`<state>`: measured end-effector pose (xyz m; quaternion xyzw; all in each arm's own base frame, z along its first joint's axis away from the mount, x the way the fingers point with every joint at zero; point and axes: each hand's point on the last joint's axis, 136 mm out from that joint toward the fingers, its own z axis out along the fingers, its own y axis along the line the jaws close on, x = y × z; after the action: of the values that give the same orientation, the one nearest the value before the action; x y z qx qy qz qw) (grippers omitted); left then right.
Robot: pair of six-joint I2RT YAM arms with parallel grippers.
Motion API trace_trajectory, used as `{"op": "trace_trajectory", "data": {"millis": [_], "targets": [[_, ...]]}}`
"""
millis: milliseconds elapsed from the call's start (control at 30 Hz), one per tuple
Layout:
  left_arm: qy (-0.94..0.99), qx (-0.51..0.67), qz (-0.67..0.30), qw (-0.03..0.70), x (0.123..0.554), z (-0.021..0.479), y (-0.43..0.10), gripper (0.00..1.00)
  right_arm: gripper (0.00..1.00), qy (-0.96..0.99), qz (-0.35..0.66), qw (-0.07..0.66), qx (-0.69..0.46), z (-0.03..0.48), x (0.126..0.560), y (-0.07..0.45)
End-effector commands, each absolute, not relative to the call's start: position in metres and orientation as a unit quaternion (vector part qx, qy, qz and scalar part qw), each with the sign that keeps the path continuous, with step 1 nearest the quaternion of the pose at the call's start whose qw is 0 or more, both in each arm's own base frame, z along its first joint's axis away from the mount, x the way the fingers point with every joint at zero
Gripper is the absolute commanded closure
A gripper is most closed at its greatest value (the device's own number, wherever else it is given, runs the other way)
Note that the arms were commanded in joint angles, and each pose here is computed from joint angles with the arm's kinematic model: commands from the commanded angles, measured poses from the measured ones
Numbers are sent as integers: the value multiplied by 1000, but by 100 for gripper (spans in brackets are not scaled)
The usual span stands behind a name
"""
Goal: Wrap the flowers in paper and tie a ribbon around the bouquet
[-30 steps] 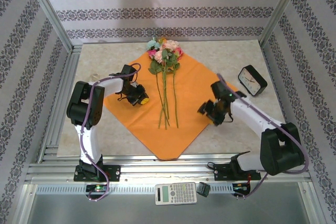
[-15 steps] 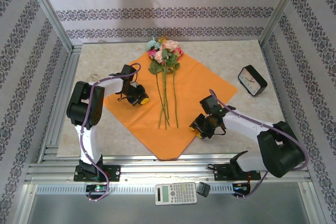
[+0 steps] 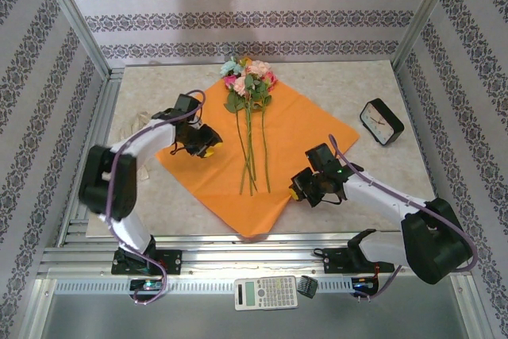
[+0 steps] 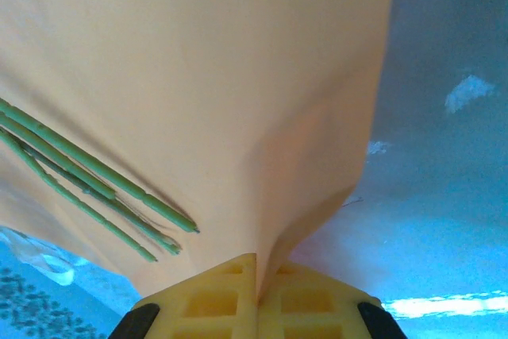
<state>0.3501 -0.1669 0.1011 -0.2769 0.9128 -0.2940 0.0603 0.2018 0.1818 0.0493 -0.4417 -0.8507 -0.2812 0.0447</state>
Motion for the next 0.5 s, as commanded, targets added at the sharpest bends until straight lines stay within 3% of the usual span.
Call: {"op": "trace_trajectory", "data": {"millis": [0,200,467], "targets": [[906,-338,-256,4,290,96,-151,61,100,-821,-288,58,-490,54,208,183],[859,-449,-240,-51,210,78,-143,59,100,-808,-285,76,-510,55,212,183],[819,-503,-266,-76,194,46,-185,49,100,-801,-284,84,-521,54,209,182]]}}
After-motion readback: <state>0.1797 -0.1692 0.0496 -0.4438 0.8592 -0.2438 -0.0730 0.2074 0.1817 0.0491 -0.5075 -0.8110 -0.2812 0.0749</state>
